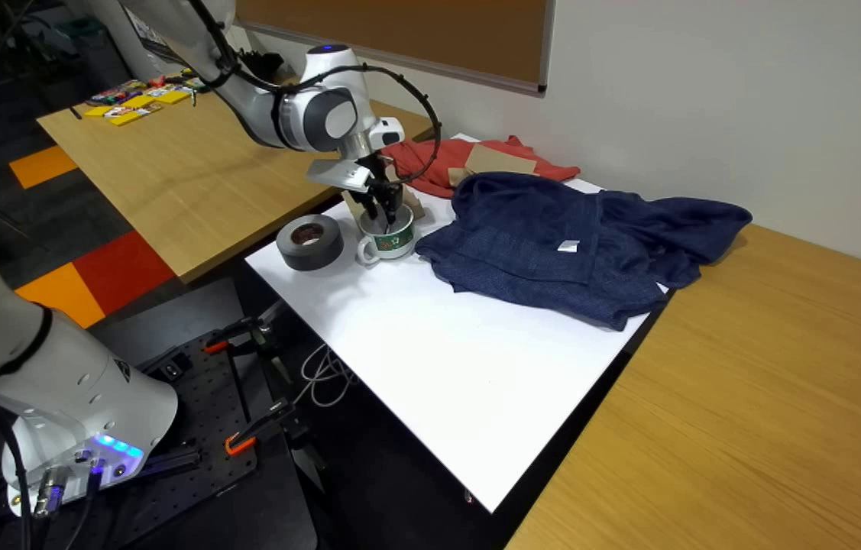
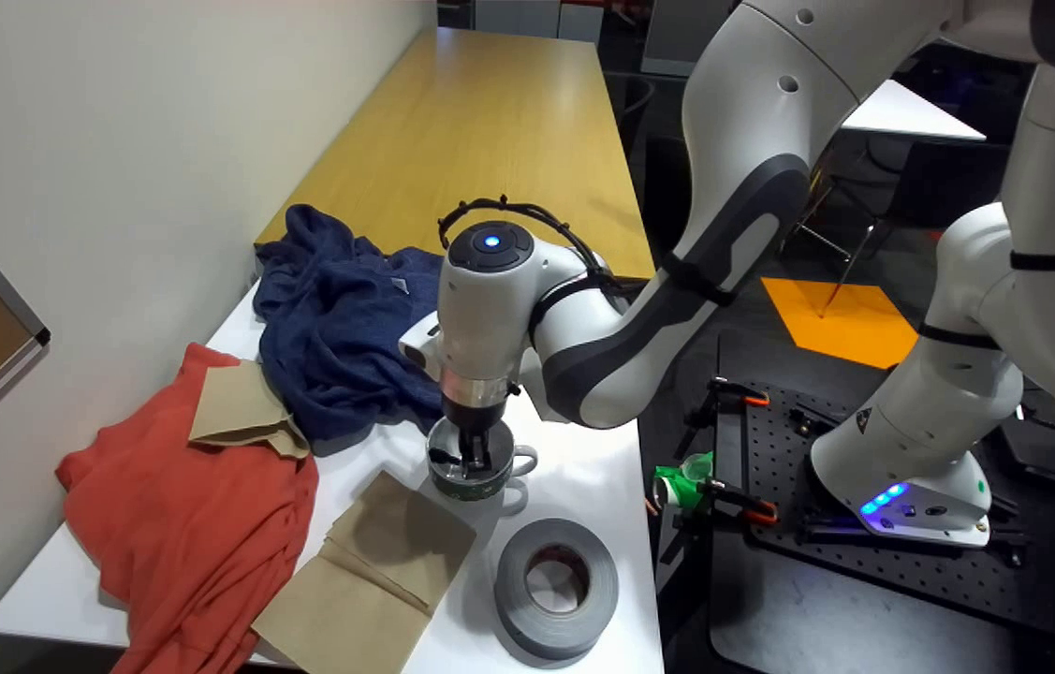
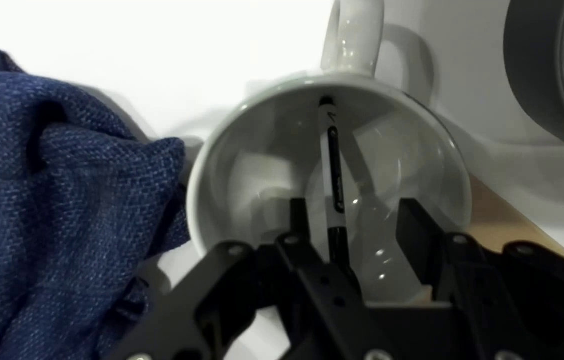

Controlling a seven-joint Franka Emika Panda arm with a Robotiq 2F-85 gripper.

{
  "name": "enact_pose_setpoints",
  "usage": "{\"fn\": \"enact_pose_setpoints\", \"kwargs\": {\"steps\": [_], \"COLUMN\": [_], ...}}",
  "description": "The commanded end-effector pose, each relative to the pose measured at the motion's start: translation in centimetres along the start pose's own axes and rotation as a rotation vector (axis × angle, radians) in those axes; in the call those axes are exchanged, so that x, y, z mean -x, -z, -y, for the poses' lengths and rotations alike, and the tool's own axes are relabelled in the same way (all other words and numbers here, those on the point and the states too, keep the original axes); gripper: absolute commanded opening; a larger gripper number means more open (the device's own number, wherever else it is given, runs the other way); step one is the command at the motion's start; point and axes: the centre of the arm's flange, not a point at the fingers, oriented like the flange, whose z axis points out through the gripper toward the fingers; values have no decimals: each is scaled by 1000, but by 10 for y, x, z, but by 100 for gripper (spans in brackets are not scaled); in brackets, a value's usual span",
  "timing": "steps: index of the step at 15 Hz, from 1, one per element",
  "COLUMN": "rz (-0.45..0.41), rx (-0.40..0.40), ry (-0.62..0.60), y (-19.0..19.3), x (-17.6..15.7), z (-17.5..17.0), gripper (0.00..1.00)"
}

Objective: Remove the pen from the green mug

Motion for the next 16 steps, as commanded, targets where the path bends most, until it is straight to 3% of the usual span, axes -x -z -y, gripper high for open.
{"fn": "enact_pose_setpoints", "kwargs": {"steps": [1,2,5,12,16], "rz": [-22,-20,-16,-56,-103], "rx": [6,4,1,45,120], "ry": [20,20,17,-7,-47], "y": [-12,-15,-22,28,76], "x": [-10,-10,-11,4,19], "z": [-5,-5,-3,5,-2], "gripper": [43,25,2,3,3]}}
